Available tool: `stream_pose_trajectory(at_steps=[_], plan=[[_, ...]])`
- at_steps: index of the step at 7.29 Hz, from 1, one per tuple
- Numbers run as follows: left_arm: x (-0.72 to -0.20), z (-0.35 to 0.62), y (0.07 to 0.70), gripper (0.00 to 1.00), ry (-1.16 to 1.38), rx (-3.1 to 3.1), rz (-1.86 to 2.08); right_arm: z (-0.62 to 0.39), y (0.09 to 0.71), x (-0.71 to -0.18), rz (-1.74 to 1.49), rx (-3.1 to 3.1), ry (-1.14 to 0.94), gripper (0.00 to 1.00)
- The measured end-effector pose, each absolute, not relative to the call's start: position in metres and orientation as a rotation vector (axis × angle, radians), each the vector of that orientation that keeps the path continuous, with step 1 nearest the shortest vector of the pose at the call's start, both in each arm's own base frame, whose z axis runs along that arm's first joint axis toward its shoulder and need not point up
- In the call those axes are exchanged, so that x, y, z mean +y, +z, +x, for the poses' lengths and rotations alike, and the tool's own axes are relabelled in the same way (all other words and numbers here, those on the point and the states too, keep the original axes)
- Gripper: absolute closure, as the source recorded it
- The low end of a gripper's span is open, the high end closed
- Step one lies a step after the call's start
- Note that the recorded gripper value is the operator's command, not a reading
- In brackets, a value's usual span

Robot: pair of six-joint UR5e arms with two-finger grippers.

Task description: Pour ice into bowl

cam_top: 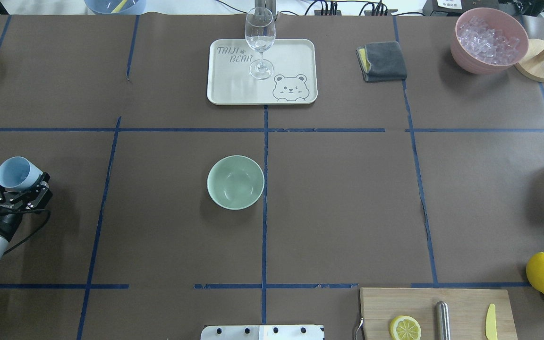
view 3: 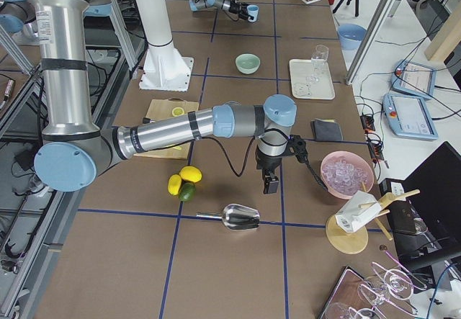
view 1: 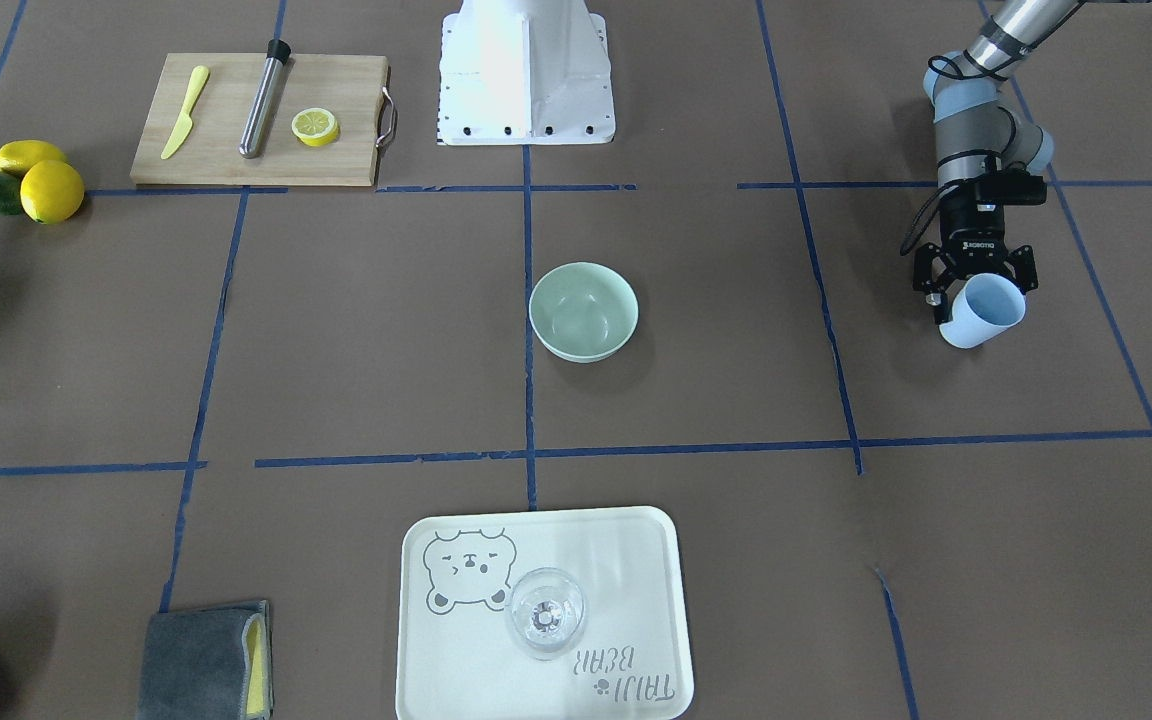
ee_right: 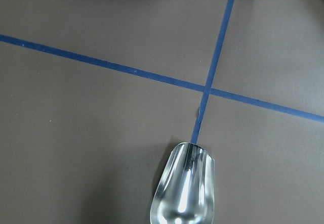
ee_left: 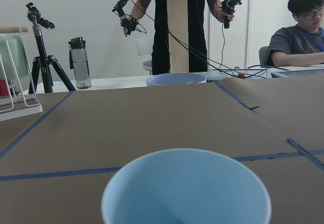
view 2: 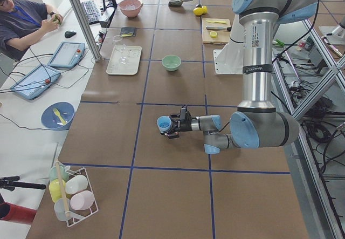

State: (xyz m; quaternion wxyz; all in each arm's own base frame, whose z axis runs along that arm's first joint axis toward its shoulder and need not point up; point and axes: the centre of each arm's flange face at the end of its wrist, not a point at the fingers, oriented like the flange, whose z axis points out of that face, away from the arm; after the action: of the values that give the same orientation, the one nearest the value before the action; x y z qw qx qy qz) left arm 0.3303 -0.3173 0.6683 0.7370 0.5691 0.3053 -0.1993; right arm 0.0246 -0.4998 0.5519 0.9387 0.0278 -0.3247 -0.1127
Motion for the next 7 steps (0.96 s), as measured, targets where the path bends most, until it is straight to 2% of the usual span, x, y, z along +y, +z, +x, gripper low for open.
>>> stream_pose_trajectory(at_steps=[4, 5, 7], plan=[[-0.3228, 0.3386, 0.6705, 0.02, -0.424, 0.653, 1.236, 0.0253, 0.5518, -0.4997, 0.057, -0.662, -0.229, 0.0], [-0.3228, 0.3392, 0.6724, 0.1, -0.418, 0.653, 1.231, 0.0254, 0.5516, -0.4997, 0.058, -0.662, -0.229, 0.0], [-0.3227, 0.3402, 0.6737, 1.0, -0.412, 0.654, 1.227, 0.0254, 0.5513, -0.4999, 0.059, -0.662, -0.229, 0.0]])
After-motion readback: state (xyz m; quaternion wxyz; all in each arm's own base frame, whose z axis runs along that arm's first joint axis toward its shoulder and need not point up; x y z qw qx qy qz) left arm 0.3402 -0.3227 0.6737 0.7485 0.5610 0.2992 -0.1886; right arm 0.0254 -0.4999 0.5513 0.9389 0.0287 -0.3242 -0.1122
